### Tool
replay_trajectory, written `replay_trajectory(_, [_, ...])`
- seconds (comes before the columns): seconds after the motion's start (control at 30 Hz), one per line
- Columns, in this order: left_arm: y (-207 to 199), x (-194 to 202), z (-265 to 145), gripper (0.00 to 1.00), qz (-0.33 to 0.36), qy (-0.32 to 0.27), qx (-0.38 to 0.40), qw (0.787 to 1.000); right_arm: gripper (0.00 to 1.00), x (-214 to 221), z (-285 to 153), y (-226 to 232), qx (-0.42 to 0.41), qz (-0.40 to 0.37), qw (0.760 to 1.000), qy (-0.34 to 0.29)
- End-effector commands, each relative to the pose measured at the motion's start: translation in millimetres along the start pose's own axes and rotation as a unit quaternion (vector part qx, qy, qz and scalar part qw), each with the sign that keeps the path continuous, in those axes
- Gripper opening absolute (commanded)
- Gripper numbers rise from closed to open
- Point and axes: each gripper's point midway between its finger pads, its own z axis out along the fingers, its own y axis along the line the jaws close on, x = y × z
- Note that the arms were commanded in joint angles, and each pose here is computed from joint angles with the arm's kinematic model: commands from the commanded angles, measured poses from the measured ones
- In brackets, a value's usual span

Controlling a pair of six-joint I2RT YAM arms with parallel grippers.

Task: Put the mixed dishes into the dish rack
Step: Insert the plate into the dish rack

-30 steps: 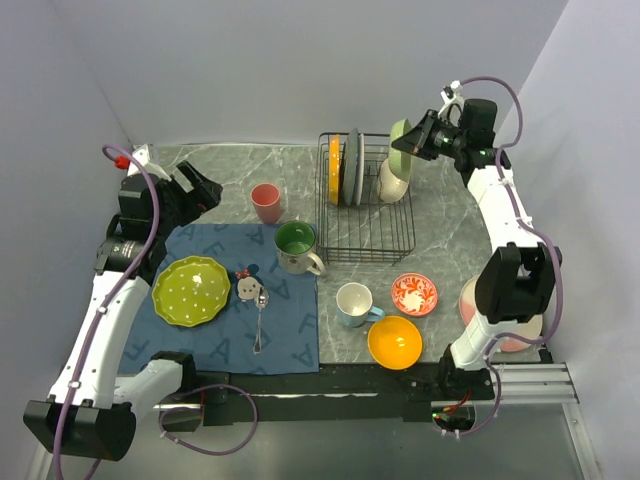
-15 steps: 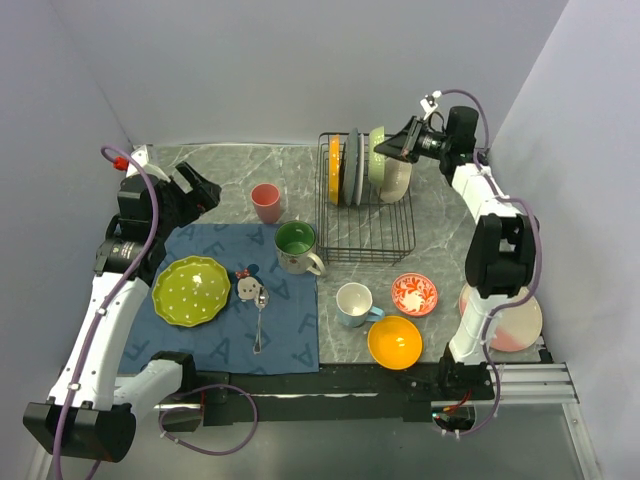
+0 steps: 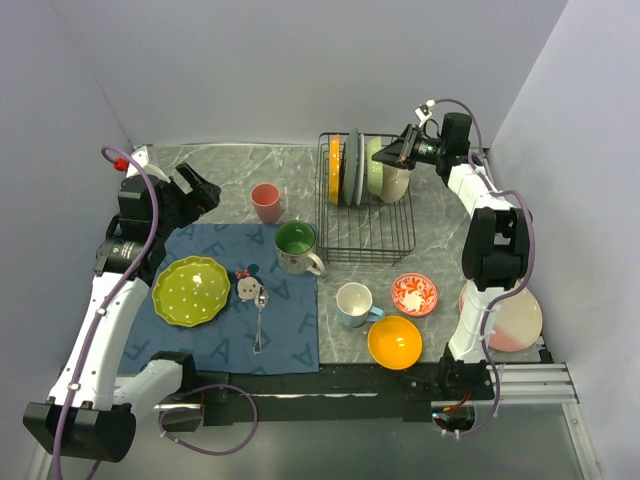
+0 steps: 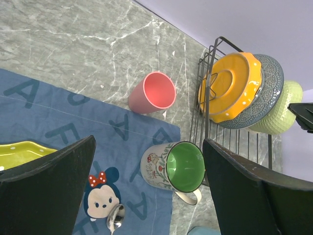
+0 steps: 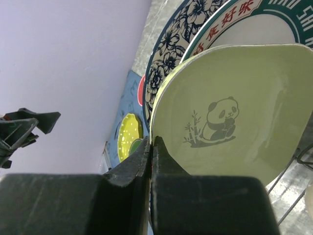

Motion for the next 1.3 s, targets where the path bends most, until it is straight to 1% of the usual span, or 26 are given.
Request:
replay_trajectory(0.0, [-7, -16, -9, 0.97, 0.002, -0.027, 0.011, 1.000, 0.00, -4, 4, -11, 0.020, -0.021, 1.000, -0.004])
replay_trajectory(0.1, [-7, -16, -9, 0.97, 0.001, -0.027, 0.010, 1.000, 0.04, -3, 2, -21, 0.035, -0.016, 0.999, -0.007])
replay_trajectory(0.17, [-7, -16, -9, 0.97, 0.002, -0.027, 0.010, 1.000, 0.09, -4, -1, -27, 0.040, -0.010, 0.999, -0.010])
replay_trajectory(0.3, [-6, -15, -8, 0.96, 0.001, -0.026, 0.010, 1.000, 0.22, -4, -4, -37, 0.053, -0.004, 0.998, -0.015])
replay_trajectory(0.37, [-7, -15, -8, 0.97, 0.000, -0.026, 0.011, 1.000, 0.26, -5, -5, -39, 0.058, 0.001, 0.998, -0.018])
replay_trajectory(0.53, [-7, -15, -8, 0.97, 0.000, -0.025, 0.011, 1.000, 0.30, -11, -10, -50, 0.086, 0.012, 0.996, -0.032])
replay_trajectory(0.97, [-5, -14, -9, 0.97, 0.001, -0.026, 0.007, 1.000, 0.49, -20, -11, -69, 0.115, 0.040, 0.991, -0.047])
replay_trajectory(1.27, [-5, -14, -8, 0.97, 0.001, -0.025, 0.008, 1.000, 0.50, -33, -12, -62, 0.113, 0.045, 0.990, -0.066])
